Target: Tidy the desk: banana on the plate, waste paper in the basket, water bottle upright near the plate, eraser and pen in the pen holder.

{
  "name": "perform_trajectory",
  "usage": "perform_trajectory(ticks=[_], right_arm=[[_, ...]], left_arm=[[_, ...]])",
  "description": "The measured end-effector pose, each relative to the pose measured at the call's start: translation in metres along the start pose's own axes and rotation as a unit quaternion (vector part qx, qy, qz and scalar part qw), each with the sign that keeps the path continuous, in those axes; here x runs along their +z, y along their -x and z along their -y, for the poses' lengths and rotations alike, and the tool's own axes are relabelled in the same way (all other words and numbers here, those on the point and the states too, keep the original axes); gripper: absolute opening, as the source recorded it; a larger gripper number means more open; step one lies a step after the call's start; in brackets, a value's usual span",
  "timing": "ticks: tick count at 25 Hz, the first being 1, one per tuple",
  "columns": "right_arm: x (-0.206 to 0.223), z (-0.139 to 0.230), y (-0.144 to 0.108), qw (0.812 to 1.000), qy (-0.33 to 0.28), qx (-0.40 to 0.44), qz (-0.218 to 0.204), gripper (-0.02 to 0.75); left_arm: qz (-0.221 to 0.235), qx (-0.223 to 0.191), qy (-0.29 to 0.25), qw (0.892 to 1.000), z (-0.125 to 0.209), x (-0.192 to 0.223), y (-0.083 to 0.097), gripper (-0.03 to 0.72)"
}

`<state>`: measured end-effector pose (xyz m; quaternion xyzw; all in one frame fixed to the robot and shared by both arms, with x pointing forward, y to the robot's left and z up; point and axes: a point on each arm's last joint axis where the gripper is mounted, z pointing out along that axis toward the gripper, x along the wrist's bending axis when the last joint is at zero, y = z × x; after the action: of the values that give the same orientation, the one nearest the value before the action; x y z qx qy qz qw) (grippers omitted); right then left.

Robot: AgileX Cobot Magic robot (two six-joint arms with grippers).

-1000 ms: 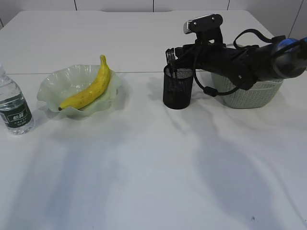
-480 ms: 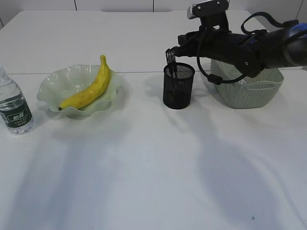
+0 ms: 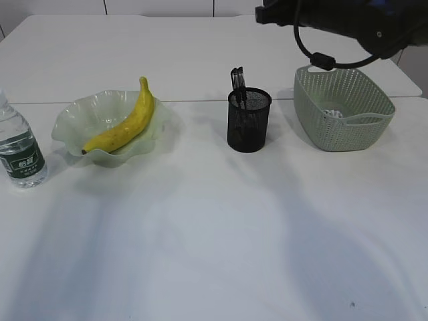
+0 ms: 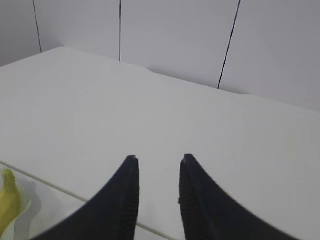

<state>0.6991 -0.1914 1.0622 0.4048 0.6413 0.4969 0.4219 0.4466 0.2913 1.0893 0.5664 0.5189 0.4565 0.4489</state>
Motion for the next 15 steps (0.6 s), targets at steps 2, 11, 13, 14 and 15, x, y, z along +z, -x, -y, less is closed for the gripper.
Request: perform_trajectory(ticks=[2,11,13,14,15], right_arm=[[-0.008,-0.013,0.002,1.0,0.009,-0.008,0.003,0.21],[-0.047,-0.066,0.008,0.997,0.036,-0.058,0.021,0.21],[-0.055,-0.074,0.01,0.997,0.043,-0.058,0.026,0.21],[-0.059,-0.079,0.01,0.997,0.046,-0.059,0.028,0.21],[-0.062,-0.083,0.011,0.997,0.048,-0.059,0.03,0.21]], left_arm=[[-0.003,0.0,0.01,1.0,-0.002,0.0,-0.001,0.538],[-0.011,-0.009,0.034,0.999,-0.006,0.0,-0.002,0.538],[-0.012,-0.009,0.037,0.999,-0.007,0.0,-0.002,0.538],[-0.012,-0.008,0.037,0.999,-0.007,0.0,-0.002,0.537],[-0.012,-0.006,0.038,0.999,-0.007,0.0,-0.002,0.538]])
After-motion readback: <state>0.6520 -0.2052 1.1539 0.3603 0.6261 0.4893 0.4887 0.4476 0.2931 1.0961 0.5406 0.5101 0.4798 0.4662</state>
